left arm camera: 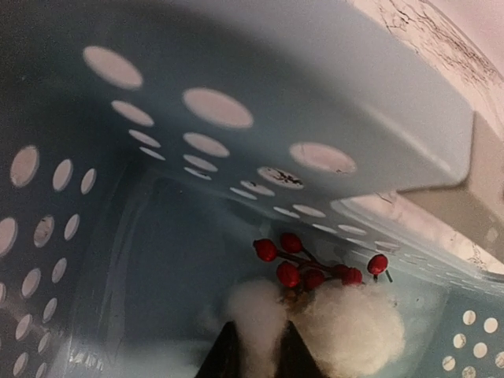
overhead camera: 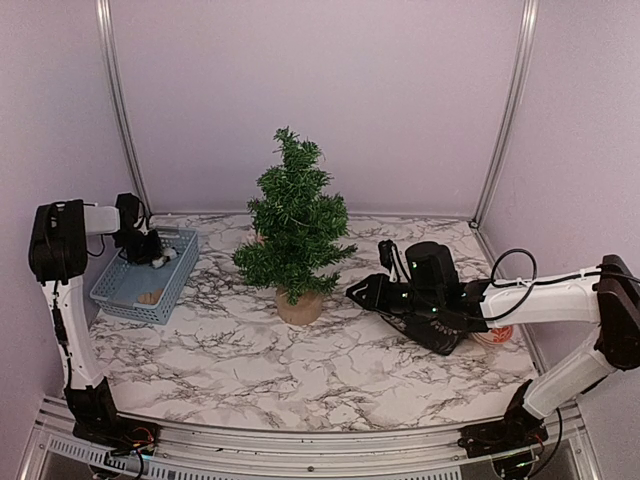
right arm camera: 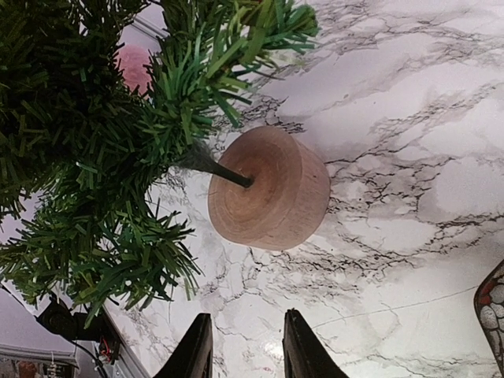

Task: Decorate the small christmas tree

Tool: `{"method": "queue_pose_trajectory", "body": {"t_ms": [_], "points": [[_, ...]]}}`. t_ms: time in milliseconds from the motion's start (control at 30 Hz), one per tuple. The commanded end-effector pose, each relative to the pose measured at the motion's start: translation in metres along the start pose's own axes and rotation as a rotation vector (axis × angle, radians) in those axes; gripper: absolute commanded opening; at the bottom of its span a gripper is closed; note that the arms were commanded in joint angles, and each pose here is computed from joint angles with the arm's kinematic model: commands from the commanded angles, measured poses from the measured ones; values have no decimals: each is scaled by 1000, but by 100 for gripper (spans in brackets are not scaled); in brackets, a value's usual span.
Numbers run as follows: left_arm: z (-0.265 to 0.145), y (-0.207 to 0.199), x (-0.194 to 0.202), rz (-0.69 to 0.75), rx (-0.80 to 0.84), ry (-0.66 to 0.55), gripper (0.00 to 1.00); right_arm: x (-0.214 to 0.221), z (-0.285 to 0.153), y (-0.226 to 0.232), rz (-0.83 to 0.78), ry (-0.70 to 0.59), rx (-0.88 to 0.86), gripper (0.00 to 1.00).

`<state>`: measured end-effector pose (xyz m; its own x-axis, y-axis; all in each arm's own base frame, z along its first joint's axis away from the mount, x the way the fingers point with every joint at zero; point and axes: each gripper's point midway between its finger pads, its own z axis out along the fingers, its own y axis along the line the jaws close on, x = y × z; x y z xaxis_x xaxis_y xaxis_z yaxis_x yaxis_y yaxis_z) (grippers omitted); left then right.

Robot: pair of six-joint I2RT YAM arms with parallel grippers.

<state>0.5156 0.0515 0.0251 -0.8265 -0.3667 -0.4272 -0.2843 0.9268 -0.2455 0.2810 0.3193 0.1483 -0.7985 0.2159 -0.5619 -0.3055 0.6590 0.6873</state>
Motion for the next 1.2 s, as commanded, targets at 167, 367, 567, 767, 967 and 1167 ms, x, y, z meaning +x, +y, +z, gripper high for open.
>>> {"method": "queue_pose_trajectory", "body": {"t_ms": [167,367,567,767,967,1167], "points": [[-46,-11,-10,6,7,-78,0,-6,-3,2,2,-19,19,29],[-104,-25,-7,16,54,-158,0,-12,-13,3,-4,-41,39,29],[-162,-57,15,41,182,-227,0,-23,-34,5,-57,-85,68,29],[-257,-130,62,156,406,-343,0,-33,-56,15,-113,-126,30,30],[-352,-178,117,259,649,-456,0,-33,-66,29,-184,-111,-37,30],[-386,-208,171,374,802,-439,0,-37,-73,42,-234,-121,-83,30]]}}
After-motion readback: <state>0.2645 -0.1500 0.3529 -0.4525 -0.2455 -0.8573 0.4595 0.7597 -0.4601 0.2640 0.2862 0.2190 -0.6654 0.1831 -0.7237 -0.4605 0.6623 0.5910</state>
